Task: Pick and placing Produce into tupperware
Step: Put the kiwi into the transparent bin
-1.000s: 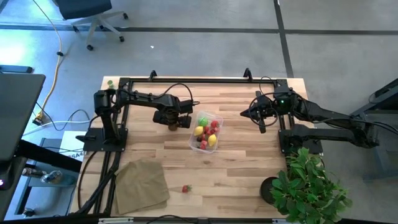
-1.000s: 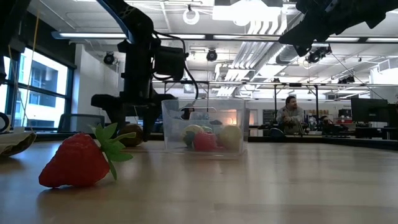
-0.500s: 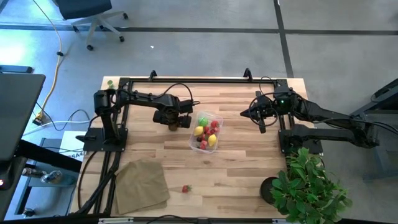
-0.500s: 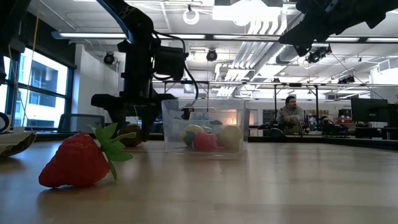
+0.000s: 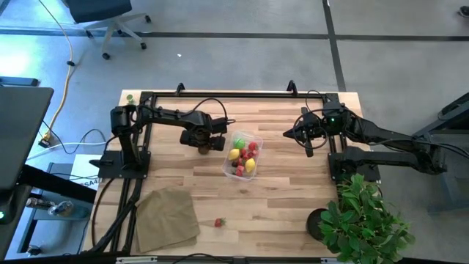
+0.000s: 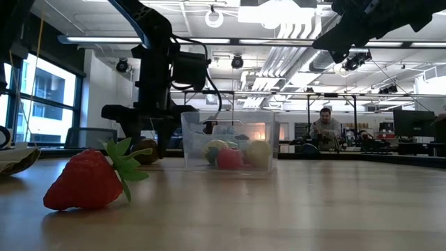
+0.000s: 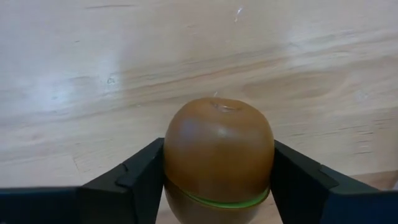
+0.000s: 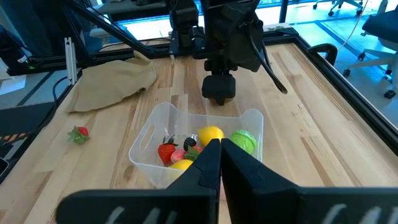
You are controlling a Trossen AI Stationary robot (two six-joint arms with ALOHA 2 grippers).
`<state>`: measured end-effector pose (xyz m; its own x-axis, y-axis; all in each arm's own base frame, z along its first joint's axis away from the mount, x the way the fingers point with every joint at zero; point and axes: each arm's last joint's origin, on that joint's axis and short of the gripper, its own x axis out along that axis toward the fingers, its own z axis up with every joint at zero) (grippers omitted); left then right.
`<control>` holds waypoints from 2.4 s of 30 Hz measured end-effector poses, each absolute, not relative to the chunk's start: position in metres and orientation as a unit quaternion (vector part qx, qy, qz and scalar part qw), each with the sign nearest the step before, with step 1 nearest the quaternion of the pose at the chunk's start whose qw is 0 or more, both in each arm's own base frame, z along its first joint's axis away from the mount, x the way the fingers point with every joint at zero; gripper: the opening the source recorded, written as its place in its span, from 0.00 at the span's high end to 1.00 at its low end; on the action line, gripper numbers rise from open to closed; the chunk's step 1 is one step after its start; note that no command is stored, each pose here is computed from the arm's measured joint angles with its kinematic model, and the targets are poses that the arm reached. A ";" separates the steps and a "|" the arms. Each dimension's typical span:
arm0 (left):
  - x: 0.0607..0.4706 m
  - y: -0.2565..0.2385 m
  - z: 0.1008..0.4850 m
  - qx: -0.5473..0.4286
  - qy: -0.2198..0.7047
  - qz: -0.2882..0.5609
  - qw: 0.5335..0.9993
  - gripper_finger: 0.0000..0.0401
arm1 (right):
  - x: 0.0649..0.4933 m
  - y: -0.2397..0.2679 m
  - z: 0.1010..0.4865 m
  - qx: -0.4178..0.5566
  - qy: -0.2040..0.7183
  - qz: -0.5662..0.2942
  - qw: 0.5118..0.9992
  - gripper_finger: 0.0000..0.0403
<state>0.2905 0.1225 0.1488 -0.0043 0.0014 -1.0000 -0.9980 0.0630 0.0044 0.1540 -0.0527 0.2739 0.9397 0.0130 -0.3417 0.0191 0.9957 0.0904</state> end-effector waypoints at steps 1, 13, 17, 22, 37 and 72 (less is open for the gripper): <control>0.290 0.122 0.149 -0.483 0.516 0.486 0.513 0.44 | 0.154 -0.053 0.274 0.046 0.174 -0.002 0.984 0.99; 0.290 0.123 0.149 -0.476 0.517 0.490 0.515 0.42 | 0.154 -0.053 0.274 0.046 0.174 -0.001 0.984 0.99; 0.289 0.122 0.149 -0.474 0.522 0.492 0.511 0.44 | 0.154 -0.053 0.274 0.046 0.174 -0.001 0.984 0.99; 0.288 0.122 0.149 -0.474 0.522 0.492 0.510 0.44 | 0.154 -0.053 0.274 0.046 0.174 -0.002 0.984 0.99; 0.286 0.123 0.195 -0.463 0.467 0.491 0.572 0.44 | 0.154 -0.053 0.274 0.046 0.174 -0.001 0.984 0.99; 0.386 0.076 0.242 -0.235 0.528 0.245 0.778 0.41 | 0.154 -0.053 0.274 0.046 0.174 -0.002 0.984 0.99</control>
<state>0.3863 0.0759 0.2425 0.3221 0.1329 -0.9373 -0.6287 0.7703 -0.1068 0.1540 -0.0528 0.2739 0.9397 0.0126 -0.3417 0.0194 0.9957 0.0903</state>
